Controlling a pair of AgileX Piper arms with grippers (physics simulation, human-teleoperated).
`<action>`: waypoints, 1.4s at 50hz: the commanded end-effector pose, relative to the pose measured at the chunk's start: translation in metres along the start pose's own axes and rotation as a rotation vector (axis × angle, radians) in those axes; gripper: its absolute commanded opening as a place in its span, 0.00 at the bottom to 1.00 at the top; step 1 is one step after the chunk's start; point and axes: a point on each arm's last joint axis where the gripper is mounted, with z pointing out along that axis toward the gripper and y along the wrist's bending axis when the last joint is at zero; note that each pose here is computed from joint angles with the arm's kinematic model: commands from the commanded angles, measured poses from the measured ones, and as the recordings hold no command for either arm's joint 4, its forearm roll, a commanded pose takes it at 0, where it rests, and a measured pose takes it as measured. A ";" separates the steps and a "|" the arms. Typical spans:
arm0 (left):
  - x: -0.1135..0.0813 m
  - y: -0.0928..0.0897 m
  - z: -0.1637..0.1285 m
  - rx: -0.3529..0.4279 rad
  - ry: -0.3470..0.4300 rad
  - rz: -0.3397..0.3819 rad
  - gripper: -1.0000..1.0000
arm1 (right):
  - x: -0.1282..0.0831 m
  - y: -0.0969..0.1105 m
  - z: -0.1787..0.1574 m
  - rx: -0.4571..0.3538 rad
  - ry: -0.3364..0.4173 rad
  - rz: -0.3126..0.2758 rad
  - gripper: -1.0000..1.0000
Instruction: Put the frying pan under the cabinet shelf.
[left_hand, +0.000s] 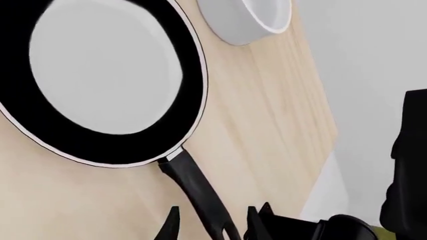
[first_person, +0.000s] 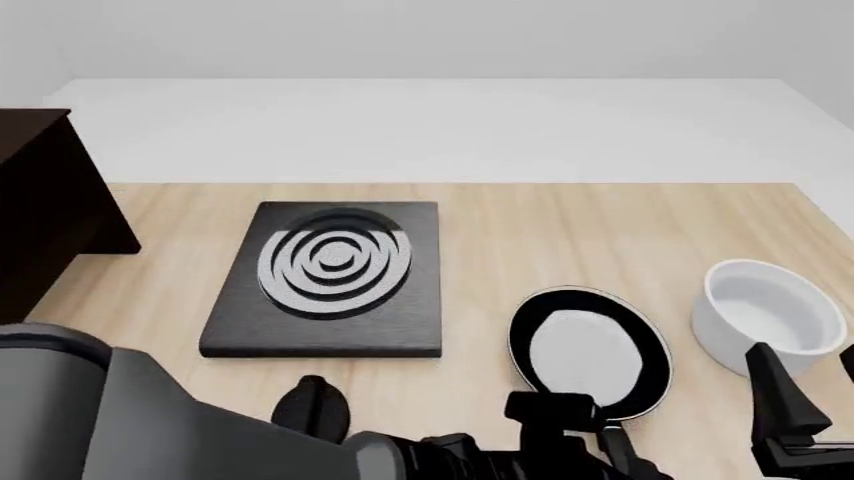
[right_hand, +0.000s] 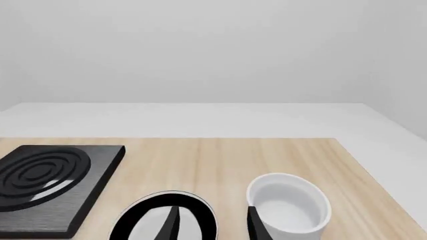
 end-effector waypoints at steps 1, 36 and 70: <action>0.002 0.001 0.006 0.014 -0.007 -0.015 1.00 | 0.000 0.000 0.000 0.000 0.000 0.000 1.00; 0.025 0.010 0.030 0.056 0.000 -0.075 1.00 | 0.000 0.000 0.000 0.000 0.000 0.000 1.00; 0.007 0.062 0.019 0.051 -0.101 -0.282 0.00 | 0.000 0.000 0.000 0.000 0.000 0.000 1.00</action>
